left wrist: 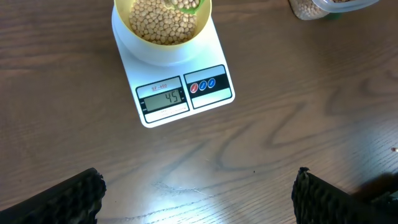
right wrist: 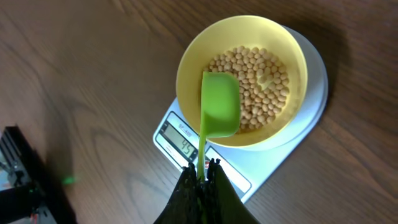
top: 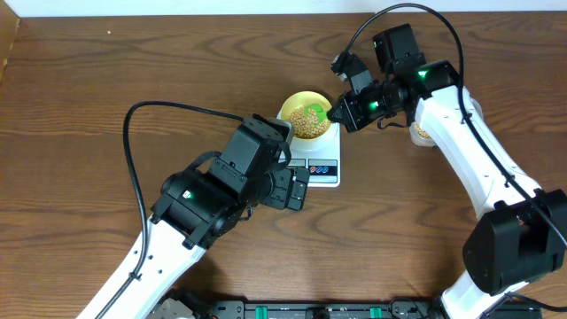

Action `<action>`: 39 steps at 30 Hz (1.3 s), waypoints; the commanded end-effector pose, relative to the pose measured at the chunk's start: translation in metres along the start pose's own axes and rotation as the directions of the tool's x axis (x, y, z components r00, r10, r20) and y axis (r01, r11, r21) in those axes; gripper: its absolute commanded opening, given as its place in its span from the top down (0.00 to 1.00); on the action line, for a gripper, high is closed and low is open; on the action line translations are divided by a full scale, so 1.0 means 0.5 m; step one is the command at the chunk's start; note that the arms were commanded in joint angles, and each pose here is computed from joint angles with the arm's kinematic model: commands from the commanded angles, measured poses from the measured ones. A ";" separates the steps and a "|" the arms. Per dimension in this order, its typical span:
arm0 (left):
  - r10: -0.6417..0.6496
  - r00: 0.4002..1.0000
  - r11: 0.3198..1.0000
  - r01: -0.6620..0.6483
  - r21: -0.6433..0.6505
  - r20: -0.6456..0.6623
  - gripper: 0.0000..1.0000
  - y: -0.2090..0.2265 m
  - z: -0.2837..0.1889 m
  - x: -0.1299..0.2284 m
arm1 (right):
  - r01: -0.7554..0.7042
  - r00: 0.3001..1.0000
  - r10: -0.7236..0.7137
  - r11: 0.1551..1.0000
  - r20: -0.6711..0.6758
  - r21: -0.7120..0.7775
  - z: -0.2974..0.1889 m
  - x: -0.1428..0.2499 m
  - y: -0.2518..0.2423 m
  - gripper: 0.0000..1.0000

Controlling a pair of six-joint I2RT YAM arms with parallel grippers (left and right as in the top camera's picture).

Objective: Scoop item into bowl and weigh 50g on scale
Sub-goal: 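Tilt the scoop with the right gripper to pour soybeans into the bowl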

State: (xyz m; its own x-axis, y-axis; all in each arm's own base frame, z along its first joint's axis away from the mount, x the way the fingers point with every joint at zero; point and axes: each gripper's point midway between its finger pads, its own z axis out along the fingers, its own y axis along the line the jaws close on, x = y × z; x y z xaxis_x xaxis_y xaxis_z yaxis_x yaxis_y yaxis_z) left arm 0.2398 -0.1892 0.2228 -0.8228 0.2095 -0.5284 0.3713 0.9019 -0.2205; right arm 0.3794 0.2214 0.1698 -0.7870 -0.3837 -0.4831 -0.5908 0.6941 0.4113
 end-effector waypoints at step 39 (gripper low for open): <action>-0.001 1.000 1.000 0.001 -0.002 0.013 0.02 0.000 -0.007 -0.009 | 0.183 0.983 -0.183 0.977 -0.008 0.111 -0.005 -0.026 0.044 0.99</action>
State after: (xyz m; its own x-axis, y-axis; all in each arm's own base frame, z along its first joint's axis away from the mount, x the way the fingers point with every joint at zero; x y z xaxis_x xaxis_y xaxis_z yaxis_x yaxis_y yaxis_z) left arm 0.2397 -0.1893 0.2228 -0.8228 0.2096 -0.5283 0.3715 0.9018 -0.2208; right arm 0.3747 0.2386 0.1686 -0.7037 -0.5029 -0.5019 -0.6773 0.6883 0.2598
